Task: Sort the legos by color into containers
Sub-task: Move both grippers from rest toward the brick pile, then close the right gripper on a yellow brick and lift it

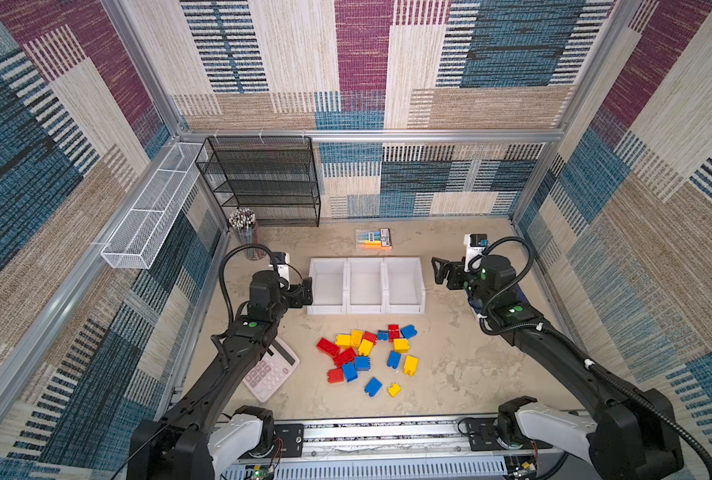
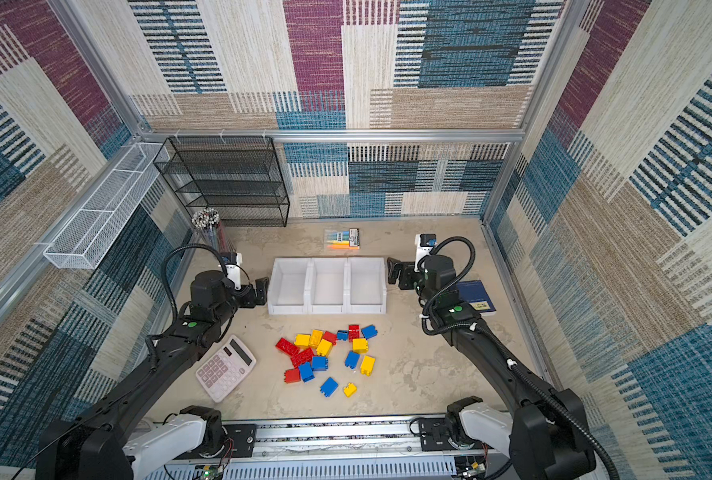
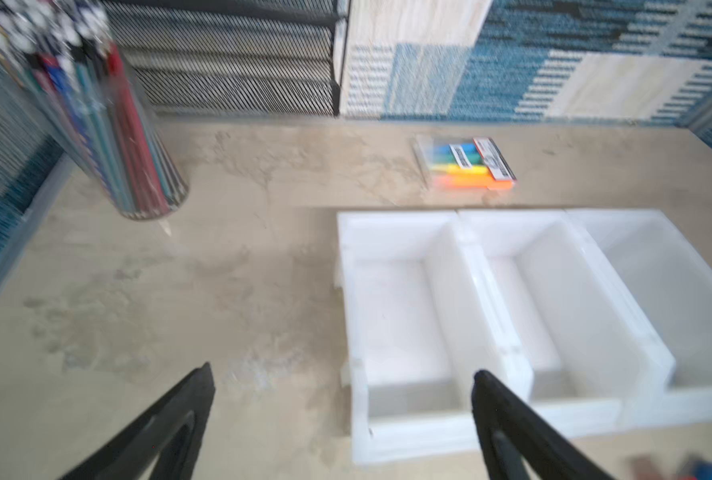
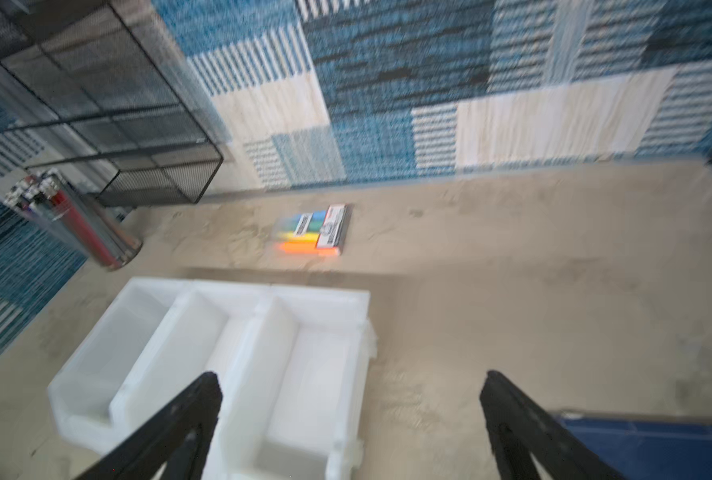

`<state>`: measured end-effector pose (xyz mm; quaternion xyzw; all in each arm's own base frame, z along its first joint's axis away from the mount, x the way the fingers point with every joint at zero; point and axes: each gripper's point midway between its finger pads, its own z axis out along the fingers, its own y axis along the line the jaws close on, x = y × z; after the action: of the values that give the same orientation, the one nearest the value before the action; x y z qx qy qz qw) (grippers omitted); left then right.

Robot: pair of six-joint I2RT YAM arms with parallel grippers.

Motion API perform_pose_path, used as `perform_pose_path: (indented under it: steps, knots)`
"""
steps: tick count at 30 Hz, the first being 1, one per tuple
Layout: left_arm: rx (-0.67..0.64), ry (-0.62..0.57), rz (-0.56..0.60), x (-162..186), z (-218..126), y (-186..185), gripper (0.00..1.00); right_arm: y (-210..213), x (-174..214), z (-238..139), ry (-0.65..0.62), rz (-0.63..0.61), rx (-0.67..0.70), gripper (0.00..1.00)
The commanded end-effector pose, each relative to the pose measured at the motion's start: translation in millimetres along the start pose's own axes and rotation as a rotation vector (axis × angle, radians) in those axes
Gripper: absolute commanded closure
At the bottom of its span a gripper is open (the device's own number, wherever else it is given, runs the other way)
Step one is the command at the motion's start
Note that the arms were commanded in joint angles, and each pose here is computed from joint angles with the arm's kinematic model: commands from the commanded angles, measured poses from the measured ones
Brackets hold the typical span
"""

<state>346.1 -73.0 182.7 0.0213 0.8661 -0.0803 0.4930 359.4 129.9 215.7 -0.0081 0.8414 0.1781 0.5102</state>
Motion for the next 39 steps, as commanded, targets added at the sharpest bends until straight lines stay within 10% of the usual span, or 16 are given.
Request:
perform_pose_path:
  steps: [1,15,27,39]
  knots:
    - [0.037,0.163,-0.065,39,-8,-12,0.02,2,75,-14,0.284,0.118,0.068,0.00]
    - [0.120,0.238,-0.086,71,-14,-41,0.02,78,195,-40,0.682,0.025,0.094,0.14]
    - [0.161,0.253,-0.114,78,-17,-49,0.01,89,217,-14,0.734,-0.064,0.188,0.19]
    - [0.162,0.253,-0.127,81,-18,-51,0.02,85,233,-5,0.770,-0.090,0.206,0.51]
